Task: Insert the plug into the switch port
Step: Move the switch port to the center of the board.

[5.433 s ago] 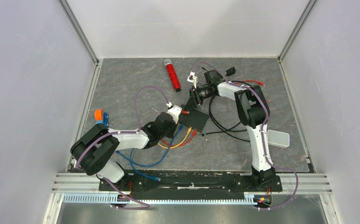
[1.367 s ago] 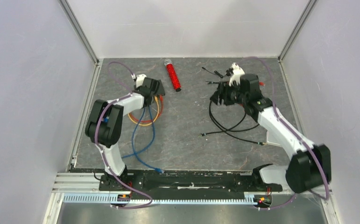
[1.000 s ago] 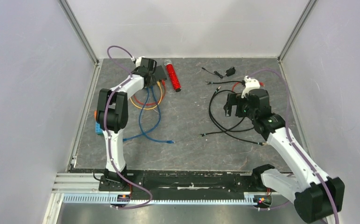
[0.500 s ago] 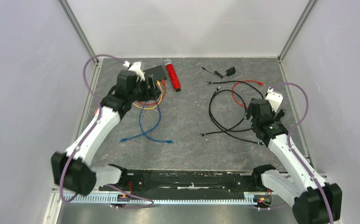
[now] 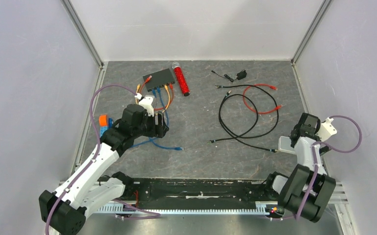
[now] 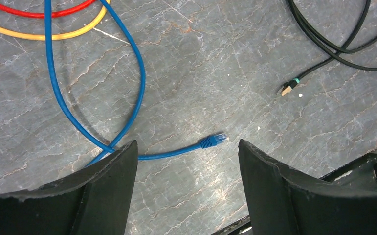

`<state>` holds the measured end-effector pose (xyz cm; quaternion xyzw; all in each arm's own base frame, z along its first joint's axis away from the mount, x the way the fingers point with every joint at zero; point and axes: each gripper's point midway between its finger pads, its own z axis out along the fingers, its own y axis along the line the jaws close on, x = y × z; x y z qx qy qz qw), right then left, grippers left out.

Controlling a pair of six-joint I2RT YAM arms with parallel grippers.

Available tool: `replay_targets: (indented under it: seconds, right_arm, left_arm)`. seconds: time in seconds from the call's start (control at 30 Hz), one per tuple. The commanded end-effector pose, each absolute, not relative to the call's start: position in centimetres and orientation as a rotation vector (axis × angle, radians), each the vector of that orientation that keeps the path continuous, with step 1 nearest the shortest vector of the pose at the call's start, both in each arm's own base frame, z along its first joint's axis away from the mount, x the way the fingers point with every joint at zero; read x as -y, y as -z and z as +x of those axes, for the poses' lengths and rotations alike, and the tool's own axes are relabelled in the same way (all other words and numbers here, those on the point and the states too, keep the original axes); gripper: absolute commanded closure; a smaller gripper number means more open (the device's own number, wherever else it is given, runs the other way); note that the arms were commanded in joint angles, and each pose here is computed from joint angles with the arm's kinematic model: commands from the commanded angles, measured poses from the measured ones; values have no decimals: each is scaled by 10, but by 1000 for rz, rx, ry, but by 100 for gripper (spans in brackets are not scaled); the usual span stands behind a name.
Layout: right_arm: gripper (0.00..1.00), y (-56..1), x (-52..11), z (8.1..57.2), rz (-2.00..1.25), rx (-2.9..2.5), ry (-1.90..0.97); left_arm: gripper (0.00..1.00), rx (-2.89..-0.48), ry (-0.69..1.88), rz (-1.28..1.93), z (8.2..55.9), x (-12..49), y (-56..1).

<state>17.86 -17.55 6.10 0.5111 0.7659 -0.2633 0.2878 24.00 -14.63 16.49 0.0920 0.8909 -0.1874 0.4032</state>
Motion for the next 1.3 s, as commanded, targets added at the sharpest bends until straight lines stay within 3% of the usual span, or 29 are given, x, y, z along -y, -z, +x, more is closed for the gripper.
replay_targets:
  seconds: [0.0, 0.13, 0.43, 0.77, 1.0, 1.27]
  right_arm:
    - [6, -49, 176, 213, 1279, -2072, 516]
    - [2, -39, 177, 225, 1195, -2116, 436]
    - [14, -8, 131, 244, 1036, -2240, 96]
    - [20, 4, 26, 247, 816, -2344, -222]
    - [28, 4, -59, 250, 644, -2416, -365]
    - [27, -16, -171, 271, 241, -2449, -480]
  left_arm:
    - [20, -2218, 469, 302, 239, 149, -169]
    - [20, -2204, 439, 290, 240, 144, -171]
    - [20, -2216, 402, 280, 238, 137, -168]
    - [24, -2285, 622, 330, 222, 168, -156]
    - [25, -2277, 609, 352, 220, 165, -155]
    - [25, -2297, 631, 359, 216, 168, -152]
